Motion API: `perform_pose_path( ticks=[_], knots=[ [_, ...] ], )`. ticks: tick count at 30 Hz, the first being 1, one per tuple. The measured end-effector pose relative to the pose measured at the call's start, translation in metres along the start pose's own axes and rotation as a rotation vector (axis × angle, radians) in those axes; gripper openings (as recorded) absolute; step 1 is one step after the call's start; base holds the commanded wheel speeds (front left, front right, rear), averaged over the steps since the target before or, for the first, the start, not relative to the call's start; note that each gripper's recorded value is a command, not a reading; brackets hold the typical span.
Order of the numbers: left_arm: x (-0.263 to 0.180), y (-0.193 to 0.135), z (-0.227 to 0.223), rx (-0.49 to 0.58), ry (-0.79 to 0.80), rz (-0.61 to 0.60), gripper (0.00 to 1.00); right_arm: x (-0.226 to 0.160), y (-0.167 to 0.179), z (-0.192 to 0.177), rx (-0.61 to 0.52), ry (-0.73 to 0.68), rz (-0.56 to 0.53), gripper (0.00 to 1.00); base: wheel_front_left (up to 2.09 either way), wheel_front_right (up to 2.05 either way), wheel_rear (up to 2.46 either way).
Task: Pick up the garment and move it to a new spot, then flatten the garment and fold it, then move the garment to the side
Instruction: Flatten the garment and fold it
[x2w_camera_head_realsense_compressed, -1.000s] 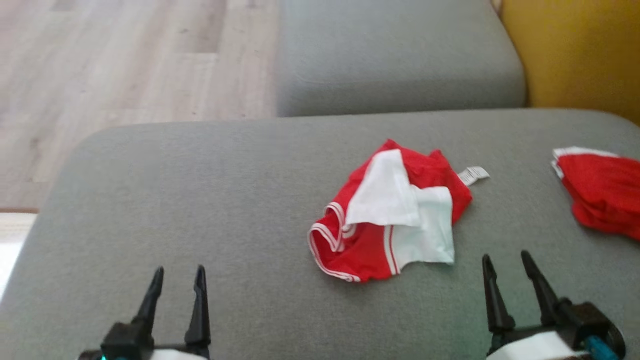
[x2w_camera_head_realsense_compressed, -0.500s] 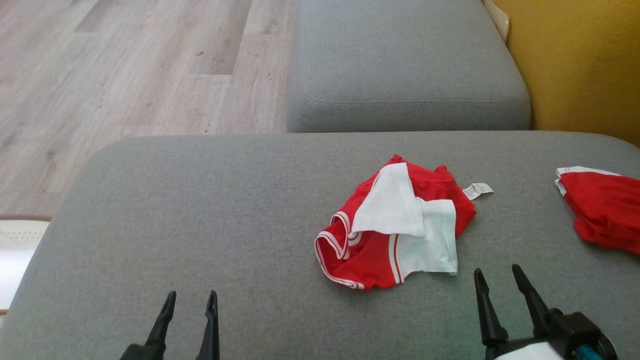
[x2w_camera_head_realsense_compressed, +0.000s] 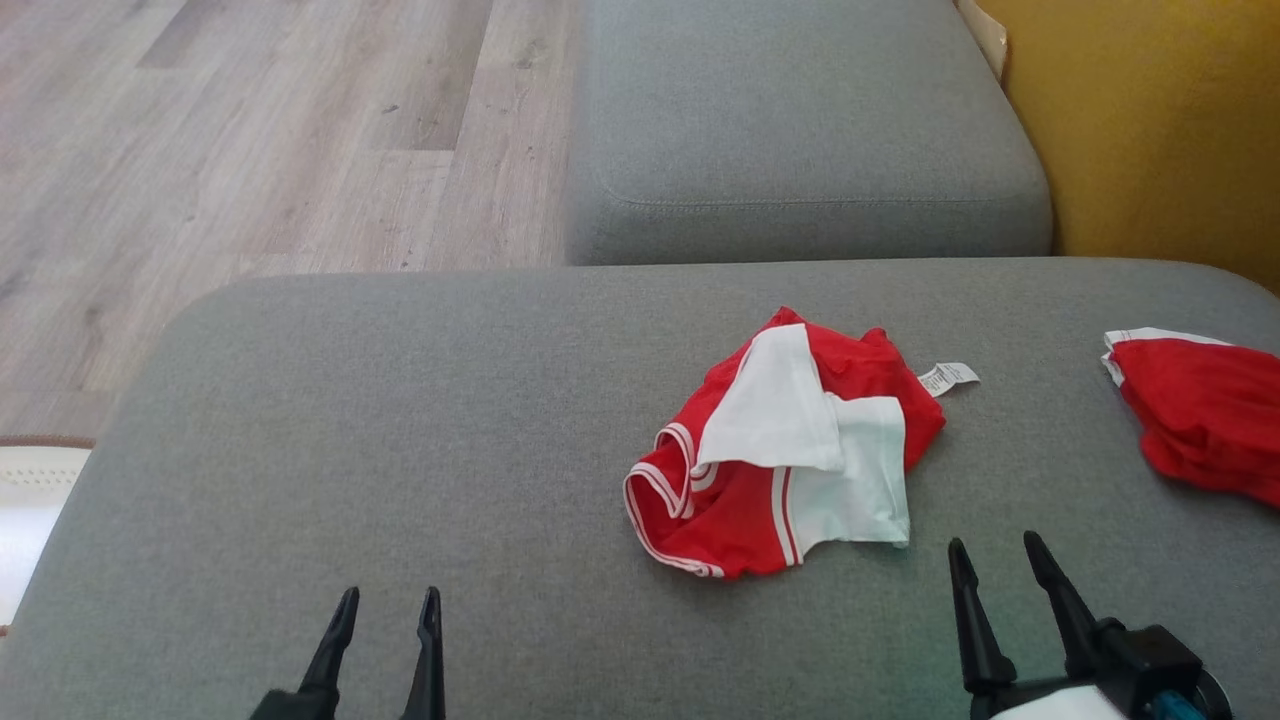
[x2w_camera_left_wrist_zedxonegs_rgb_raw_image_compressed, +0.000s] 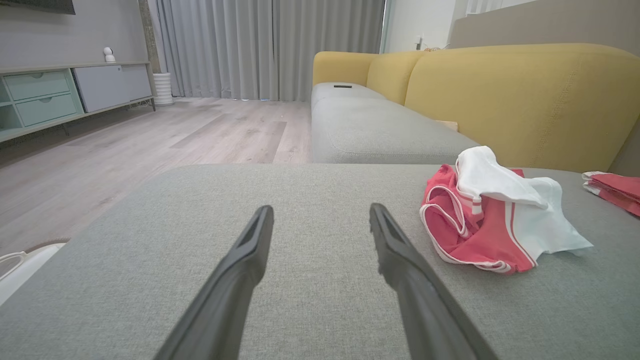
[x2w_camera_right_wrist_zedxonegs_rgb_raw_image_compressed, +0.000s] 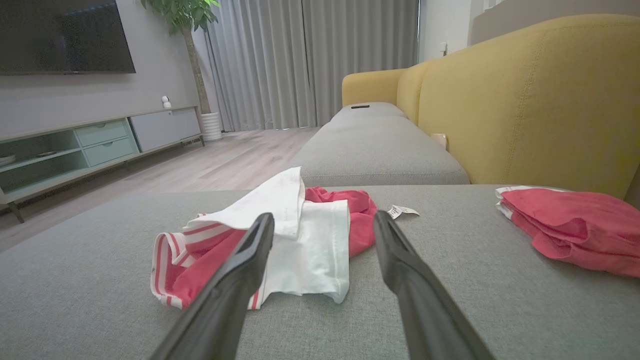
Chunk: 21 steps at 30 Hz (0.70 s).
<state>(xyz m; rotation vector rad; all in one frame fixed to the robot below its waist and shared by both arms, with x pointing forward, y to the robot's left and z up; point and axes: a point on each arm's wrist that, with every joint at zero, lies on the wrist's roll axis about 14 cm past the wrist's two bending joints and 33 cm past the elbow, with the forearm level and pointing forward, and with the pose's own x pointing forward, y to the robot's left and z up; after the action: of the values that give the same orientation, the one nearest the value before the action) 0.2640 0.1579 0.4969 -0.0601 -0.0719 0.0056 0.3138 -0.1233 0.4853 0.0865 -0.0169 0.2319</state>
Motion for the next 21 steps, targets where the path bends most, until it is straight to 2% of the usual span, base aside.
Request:
perform_pose_path(
  ticks=[21],
  knots=[
    [0.004, -0.012, -0.002, 0.015, 0.010, -0.044, 1.00, -0.005, 0.001, -0.005, 0.017, 0.014, -0.005, 1.00, 0.00, 0.00, 0.00]
  ],
)
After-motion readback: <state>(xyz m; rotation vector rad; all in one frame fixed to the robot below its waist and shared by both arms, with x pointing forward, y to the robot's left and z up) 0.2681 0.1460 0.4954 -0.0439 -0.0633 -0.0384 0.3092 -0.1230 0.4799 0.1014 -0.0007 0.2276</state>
